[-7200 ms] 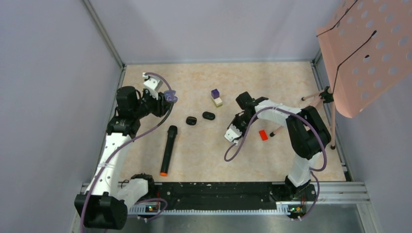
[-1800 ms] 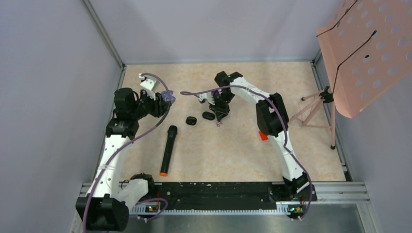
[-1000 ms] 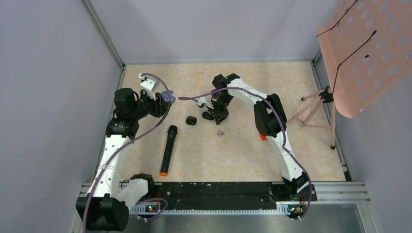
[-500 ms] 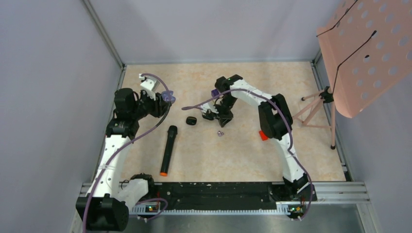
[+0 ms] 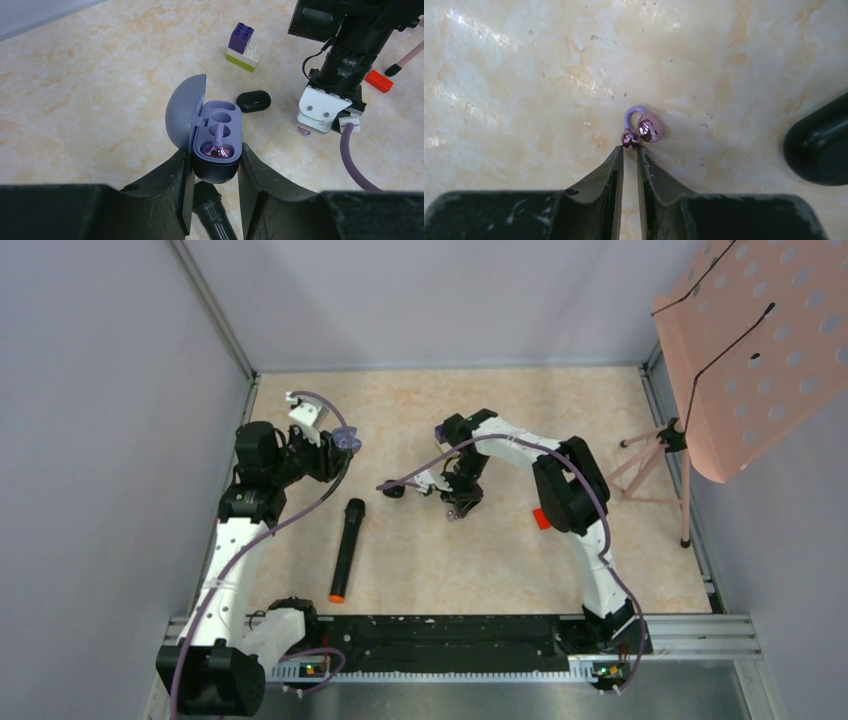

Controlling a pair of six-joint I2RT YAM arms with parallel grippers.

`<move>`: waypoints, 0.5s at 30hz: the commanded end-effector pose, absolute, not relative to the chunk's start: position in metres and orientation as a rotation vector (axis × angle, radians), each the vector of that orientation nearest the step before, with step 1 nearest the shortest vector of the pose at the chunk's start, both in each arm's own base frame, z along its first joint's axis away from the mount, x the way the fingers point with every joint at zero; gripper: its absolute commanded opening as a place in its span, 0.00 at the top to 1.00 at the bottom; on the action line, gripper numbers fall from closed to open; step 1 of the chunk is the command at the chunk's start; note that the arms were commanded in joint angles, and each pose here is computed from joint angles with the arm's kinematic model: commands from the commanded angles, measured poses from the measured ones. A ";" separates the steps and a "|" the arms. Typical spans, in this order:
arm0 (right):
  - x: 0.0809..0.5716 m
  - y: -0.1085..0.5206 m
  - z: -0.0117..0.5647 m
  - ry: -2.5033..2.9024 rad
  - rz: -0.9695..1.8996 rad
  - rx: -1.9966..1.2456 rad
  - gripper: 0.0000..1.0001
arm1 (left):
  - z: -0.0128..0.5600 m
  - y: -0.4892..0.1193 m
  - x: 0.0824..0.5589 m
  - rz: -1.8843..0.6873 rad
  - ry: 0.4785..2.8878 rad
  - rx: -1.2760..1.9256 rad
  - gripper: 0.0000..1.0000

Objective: Insert the wireless bluetooth earbuds into the charging case
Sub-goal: Pick up the earbud from the center of the board.

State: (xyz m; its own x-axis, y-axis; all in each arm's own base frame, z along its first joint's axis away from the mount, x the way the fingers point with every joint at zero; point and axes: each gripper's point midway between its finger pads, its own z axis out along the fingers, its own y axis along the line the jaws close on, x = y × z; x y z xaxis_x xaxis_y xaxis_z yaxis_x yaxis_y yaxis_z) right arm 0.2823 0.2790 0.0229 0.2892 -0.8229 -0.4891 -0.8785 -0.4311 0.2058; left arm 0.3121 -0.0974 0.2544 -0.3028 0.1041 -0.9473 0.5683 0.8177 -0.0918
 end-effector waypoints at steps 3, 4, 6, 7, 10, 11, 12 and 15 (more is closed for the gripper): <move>0.277 0.309 0.039 1.534 0.825 -2.385 0.84 | 0.268 -0.098 0.313 -0.497 1.783 0.518 1.00; 0.276 0.311 0.039 1.531 0.828 -2.384 0.84 | 0.268 -0.098 0.313 -0.496 1.782 0.519 1.00; 0.271 0.316 0.040 1.527 0.842 -2.387 0.85 | 0.267 -0.098 0.312 -0.497 1.784 0.518 1.00; 0.267 0.320 0.041 1.526 0.852 -2.387 0.85 | 0.267 -0.098 0.312 -0.497 1.783 0.517 1.00; 0.264 0.332 0.044 1.577 0.879 -2.323 0.84 | 0.267 -0.098 0.312 -0.499 1.781 0.514 1.00; 0.265 0.336 0.045 1.614 0.873 -2.292 0.84 | 0.266 -0.098 0.312 -0.499 1.780 0.513 1.00; 0.267 0.340 0.046 1.659 0.861 -2.254 0.84 | 0.267 -0.099 0.312 -0.499 1.777 0.513 1.00; 0.273 0.348 0.060 1.813 0.870 -2.140 0.84 | 0.267 -0.099 0.310 -0.502 1.781 0.514 1.00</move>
